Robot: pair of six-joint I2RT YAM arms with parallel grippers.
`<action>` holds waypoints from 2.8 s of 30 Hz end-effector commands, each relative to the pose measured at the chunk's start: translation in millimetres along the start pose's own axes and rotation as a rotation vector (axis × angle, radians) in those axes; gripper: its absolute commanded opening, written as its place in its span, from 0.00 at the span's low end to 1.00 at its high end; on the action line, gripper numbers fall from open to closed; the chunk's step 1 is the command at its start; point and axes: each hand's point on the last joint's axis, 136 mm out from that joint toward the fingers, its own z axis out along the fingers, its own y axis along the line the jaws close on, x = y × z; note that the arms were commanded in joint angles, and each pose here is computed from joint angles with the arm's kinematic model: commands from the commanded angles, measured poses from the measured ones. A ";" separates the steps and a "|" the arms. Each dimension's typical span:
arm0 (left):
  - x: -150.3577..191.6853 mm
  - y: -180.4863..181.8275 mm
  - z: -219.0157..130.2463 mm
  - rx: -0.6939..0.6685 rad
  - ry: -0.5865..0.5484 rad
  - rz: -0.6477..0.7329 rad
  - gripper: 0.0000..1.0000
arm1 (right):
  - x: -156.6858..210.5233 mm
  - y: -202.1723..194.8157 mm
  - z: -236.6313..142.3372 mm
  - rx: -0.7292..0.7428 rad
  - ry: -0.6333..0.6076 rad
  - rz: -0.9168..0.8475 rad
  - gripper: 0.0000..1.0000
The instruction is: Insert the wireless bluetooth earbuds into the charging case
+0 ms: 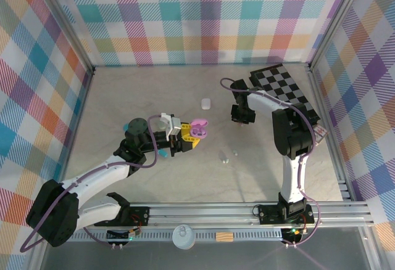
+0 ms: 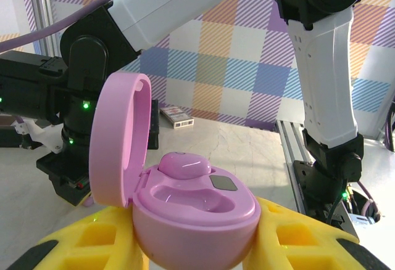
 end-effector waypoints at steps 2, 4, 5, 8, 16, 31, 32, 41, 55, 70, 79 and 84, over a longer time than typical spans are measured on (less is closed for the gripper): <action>-9.3 -0.3 -3.2 -0.006 -0.023 0.038 0.18 | 0.8 -2.1 -13.6 -0.032 -0.023 0.024 0.16; -8.4 1.9 -2.8 -0.016 -0.024 0.038 0.18 | -2.1 0.0 -24.0 -0.059 -0.056 0.027 0.15; -8.9 3.9 -2.5 -0.026 -0.029 0.041 0.18 | -3.3 0.5 -30.4 -0.075 -0.074 0.030 0.14; -8.9 11.8 -0.4 -0.059 -0.035 0.040 0.18 | -6.0 1.6 -52.5 -0.124 -0.132 0.029 0.14; -14.6 27.5 7.5 -0.139 -0.093 0.110 0.17 | 3.5 18.4 -126.2 -0.359 -0.219 0.023 0.16; -34.1 66.3 28.3 -0.287 -0.216 0.142 0.16 | 28.7 59.7 -271.2 -0.859 -0.330 -0.030 0.17; -35.0 67.7 31.3 -0.287 -0.217 0.144 0.16 | 30.4 63.1 -279.2 -0.894 -0.334 -0.036 0.17; -40.2 68.7 54.4 -0.289 -0.244 0.159 0.15 | 53.6 95.8 -317.0 -1.060 -0.323 -0.116 0.17; -43.3 68.6 58.0 -0.282 -0.269 0.124 0.15 | 67.6 139.1 -318.8 -1.095 -0.300 -0.213 0.17; -43.5 62.9 57.0 -0.260 -0.260 0.125 0.15 | 57.1 143.8 -313.0 -1.078 -0.349 -0.222 0.16; -51.6 66.9 53.0 -0.291 -0.290 0.105 0.15 | 60.2 149.2 -302.0 -1.096 -0.307 -0.210 0.18; -51.4 72.7 52.4 -0.321 -0.285 0.092 0.15 | 64.2 148.9 -301.5 -1.112 -0.284 -0.195 0.19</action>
